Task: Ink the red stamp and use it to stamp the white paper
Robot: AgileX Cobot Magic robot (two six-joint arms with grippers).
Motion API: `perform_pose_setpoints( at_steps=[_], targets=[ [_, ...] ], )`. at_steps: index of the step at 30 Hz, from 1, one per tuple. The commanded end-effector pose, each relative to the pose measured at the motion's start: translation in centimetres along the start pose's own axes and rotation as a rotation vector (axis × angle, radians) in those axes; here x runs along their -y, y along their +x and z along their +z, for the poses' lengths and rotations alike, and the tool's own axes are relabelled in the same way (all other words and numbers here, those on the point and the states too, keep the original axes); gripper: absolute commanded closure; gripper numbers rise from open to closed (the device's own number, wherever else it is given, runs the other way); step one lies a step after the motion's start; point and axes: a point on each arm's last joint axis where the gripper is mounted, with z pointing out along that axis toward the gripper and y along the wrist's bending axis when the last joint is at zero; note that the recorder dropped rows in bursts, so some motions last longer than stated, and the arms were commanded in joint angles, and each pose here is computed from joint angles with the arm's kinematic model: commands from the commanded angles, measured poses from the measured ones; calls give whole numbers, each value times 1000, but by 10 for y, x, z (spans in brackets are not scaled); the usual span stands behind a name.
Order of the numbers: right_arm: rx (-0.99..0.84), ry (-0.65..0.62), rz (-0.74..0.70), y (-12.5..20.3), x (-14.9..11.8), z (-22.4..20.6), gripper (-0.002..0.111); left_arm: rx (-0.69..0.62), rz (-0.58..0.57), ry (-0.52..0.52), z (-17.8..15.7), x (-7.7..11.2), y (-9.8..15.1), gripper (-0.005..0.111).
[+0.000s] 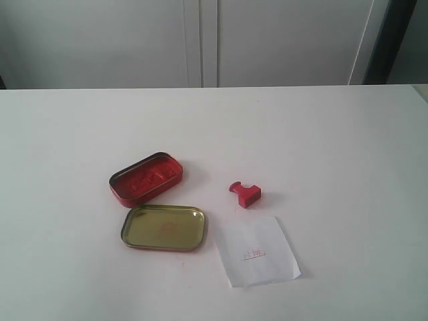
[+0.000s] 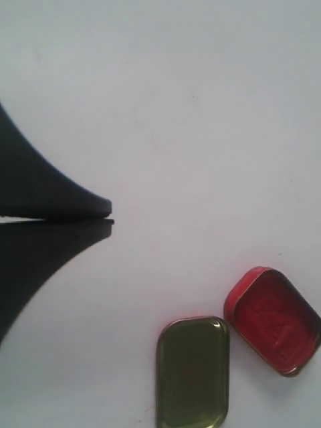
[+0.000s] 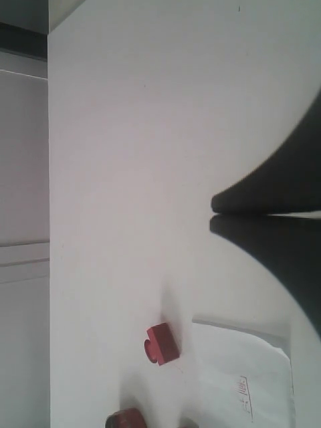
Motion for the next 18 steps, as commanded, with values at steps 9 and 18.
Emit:
perform_pose_setpoints(
  at_steps=[9,18],
  targets=[
    [14,5,1,0,0,0,108,234,-6,-44,20,-8,82,107],
    [14,5,1,0,0,0,108,357,46,-95,38,-15,129,107]
  ],
)
